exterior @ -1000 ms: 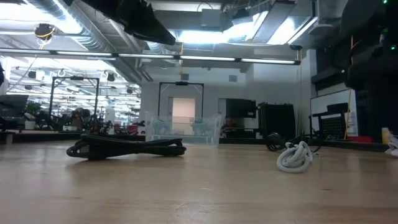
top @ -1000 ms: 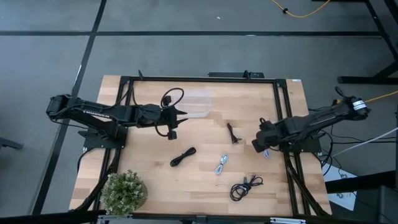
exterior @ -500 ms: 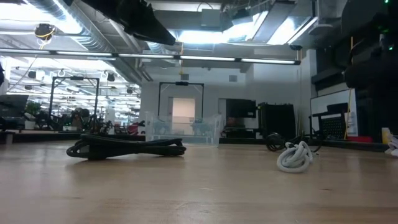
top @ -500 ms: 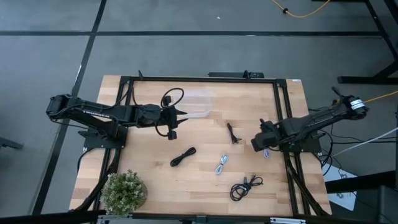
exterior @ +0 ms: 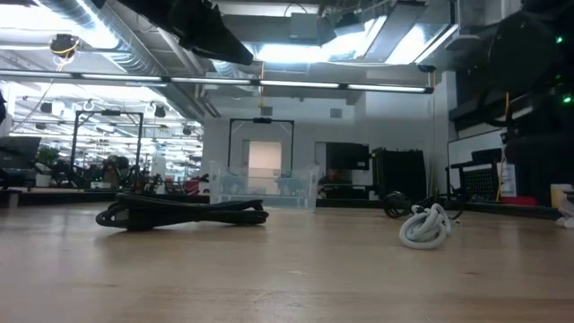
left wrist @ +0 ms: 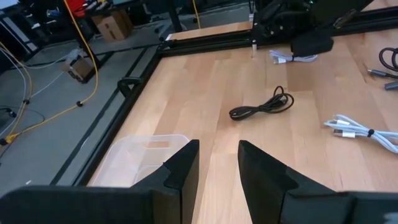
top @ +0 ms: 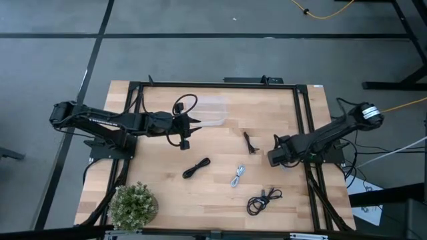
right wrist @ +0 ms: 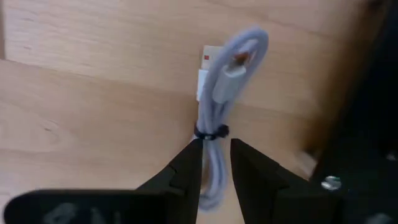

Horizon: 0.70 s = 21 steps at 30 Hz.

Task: Pick and place USB-C Cables
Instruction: Put the purple charger cable into the transparent bin

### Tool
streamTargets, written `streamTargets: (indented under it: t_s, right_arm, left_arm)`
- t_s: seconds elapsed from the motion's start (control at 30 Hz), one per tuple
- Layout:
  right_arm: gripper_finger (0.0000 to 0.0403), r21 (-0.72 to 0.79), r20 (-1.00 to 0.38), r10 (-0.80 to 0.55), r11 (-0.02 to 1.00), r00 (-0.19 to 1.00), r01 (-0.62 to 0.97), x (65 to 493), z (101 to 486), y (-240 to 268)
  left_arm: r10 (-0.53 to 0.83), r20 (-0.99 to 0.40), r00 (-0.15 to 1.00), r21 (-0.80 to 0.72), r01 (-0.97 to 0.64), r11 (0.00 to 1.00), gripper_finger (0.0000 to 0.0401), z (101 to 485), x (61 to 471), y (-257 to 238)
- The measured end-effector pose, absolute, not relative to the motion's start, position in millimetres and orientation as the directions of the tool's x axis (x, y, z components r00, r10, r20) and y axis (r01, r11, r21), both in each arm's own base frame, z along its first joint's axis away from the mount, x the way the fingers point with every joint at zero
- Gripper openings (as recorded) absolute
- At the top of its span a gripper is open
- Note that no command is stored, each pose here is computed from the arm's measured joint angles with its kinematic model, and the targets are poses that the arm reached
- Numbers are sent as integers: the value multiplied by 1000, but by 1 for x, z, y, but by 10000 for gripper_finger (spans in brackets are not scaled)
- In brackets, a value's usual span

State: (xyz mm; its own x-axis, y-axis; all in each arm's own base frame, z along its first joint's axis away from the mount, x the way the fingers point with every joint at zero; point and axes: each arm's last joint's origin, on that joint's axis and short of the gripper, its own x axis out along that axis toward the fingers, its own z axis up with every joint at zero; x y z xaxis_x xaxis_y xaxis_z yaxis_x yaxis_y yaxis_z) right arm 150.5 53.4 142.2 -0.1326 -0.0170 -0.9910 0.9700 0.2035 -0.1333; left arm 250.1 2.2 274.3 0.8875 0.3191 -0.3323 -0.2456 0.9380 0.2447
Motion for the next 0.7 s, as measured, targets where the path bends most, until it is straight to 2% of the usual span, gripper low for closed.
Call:
streamTargets:
  t_s: [0.5, 0.7]
  right_arm:
    - [86, -145, -989, -25, 203, -142, 968, 159, 131, 56]
    - [18, -128, -992, -20, 209, -127, 969, 161, 130, 57]
  left_arm:
    - [319, -332, 888, 244, -246, 938, 105, 274, 250, 2]
    - [319, -332, 888, 244, -246, 938, 105, 274, 250, 2]
